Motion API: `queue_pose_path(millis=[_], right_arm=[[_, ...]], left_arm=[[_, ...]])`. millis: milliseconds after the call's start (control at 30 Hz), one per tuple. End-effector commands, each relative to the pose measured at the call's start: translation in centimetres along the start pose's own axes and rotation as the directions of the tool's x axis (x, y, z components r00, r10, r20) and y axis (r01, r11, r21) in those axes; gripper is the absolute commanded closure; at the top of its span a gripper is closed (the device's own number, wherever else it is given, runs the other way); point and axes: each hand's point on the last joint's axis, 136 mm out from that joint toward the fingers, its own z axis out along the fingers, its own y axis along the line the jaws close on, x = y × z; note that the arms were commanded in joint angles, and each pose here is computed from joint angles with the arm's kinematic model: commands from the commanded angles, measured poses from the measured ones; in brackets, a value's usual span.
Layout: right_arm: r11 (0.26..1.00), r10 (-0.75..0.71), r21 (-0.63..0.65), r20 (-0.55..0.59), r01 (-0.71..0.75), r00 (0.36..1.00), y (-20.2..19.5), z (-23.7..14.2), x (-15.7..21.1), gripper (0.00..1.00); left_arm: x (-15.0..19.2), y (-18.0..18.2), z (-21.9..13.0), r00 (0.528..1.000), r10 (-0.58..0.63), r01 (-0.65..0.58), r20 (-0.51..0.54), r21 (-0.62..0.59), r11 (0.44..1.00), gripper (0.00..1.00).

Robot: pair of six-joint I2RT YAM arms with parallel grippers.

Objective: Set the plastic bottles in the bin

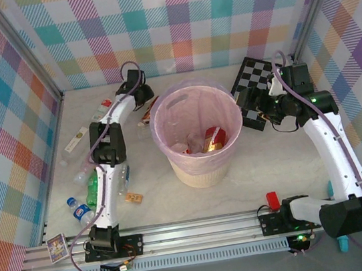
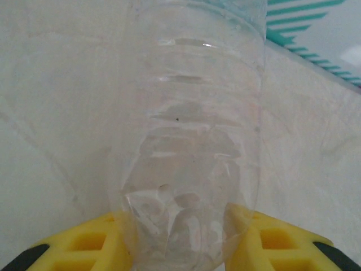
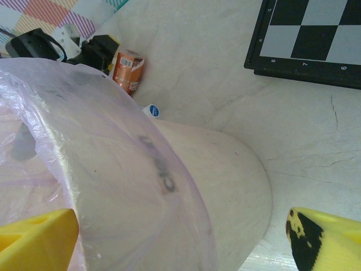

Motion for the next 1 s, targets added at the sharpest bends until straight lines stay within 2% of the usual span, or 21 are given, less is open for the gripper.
queue_pose_path(millis=[0, 233, 367, 533, 700, 967], right_arm=[[0.999, 0.006, -0.035, 0.017, -0.005, 1.0, 0.6, -0.6, -0.2, 0.06], [0.995, -0.004, -0.103, 0.007, 0.004, 1.0, 2.2, -0.4, -0.8, 0.06], [0.993, -0.013, -0.116, 0.021, 0.015, 1.0, 2.9, -0.4, -1.8, 0.06], [0.993, -0.029, -0.112, 0.047, 0.034, 0.998, 3.5, -0.7, -3.0, 0.06], [0.994, -0.042, -0.098, 0.057, 0.047, 0.998, 3.6, -0.6, -3.7, 0.06], [0.995, -0.04, -0.093, 0.055, 0.045, 0.998, 3.6, -0.1, -4.2, 0.06]], left_arm=[[-4.3, -3.0, -5.7, 0.994, 0.014, -0.027, 0.111, 0.116, 0.993, 0.65], [-6.2, -5.4, -12.8, 0.982, 0.055, -0.097, 0.18, 0.235, 0.967, 0.65], [-7.8, -6.3, -18.3, 0.969, 0.089, -0.154, 0.229, 0.28, 0.948, 0.64], [-9.2, -6.2, -24.8, 0.969, 0.118, -0.186, 0.217, 0.33, 0.926, 0.64], [-8.7, -8.2, -32.1, 0.943, 0.218, -0.309, 0.251, 0.417, 0.855, 0.63], [-5.2, -11.2, -41.0, 0.901, 0.332, -0.433, 0.278, 0.559, 0.707, 0.63]])
